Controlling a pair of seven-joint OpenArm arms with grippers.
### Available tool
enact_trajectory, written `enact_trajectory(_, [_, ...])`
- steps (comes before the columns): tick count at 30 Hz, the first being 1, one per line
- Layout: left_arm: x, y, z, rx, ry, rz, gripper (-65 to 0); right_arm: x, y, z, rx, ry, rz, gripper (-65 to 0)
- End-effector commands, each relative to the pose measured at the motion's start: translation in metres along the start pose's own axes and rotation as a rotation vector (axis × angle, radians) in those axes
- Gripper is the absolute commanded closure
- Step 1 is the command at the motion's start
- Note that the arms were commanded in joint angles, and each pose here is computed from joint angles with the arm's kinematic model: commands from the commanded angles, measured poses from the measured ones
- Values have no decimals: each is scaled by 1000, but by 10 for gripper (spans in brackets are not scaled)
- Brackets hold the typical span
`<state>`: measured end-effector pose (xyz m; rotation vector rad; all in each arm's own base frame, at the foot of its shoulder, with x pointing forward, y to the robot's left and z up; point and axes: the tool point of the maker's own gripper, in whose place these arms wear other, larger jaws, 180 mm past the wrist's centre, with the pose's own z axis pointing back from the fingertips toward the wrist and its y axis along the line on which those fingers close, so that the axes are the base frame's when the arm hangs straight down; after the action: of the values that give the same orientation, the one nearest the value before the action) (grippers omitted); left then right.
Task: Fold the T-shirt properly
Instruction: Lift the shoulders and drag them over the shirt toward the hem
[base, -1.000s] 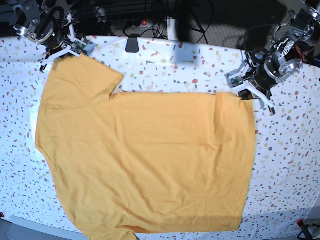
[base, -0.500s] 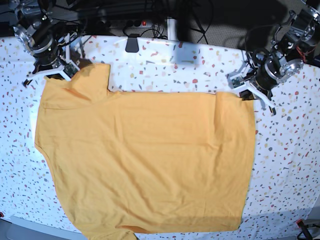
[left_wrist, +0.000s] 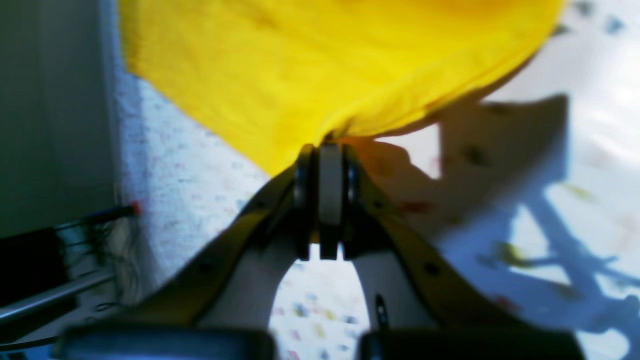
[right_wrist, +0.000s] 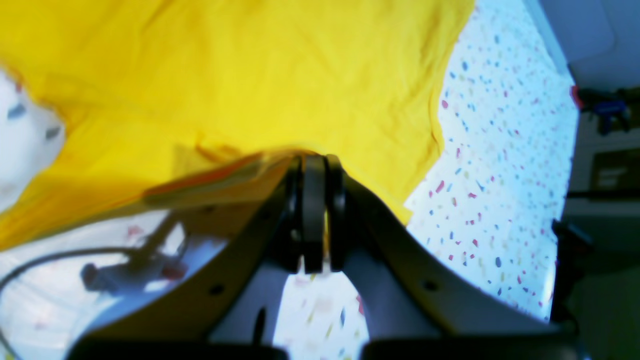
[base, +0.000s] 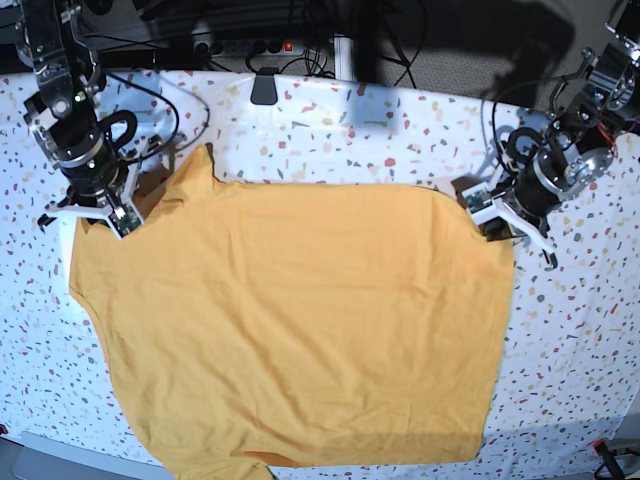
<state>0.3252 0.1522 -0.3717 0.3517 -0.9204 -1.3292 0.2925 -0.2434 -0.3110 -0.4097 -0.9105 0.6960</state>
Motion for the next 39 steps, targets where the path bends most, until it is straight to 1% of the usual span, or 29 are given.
enact_trajectory(1, [5, 23, 1, 56, -19, -9, 0, 12, -19, -3, -52, -38, 3, 0])
enact_trajectory(4, [13, 40, -1, 77, -53, 38, 0, 19, -30, -18, -66, -53, -69, 0])
enact_trajectory(7, [17, 57, -2, 112, -64, 59, 0, 25, -36, -33, -54, -72, -136, 0])
enact_trajectory(11, [10, 80, -5, 212, -46, 96, 0, 28, -48, -53, -59, -69, -178, 0])
enact_trajectory(14, [-3, 81, -22, 212, -15, 149, 0, 32, -62, -67, -77, -72, -203, 0])
enact_trajectory(16, [-6, 79, -37, 203, -24, 197, 0, 36, -74, -75, -94, -76, -224, 0])
enact_trajectory(20, [3, 90, -62, 216, -70, 255, 0, 54, -96, -91, -109, -107, -296, 0])
enact_trajectory(25, [19, 119, -86, 247, -78, 307, 0, 77, -116, -117, -98, -126, -363, 0])
enact_trajectory(30, [16, 135, -111, 243, -33, 361, 0, 100, -132, -138, -82, -133, -392, 0])
enact_trajectory(33, [7, 136, -124, 227, 11, 395, 0, 110, -136, -151, -72, -114, -375, 0])
enact_trajectory(35, [2, 140, -129, 250, 38, 415, 0, 116, -137, -159, -67, -94, -348, 0])
enact_trajectory(39, [-7, 158, -125, 351, 53, 429, 0, 125, -132, -174, -38, -63, -329, 0])
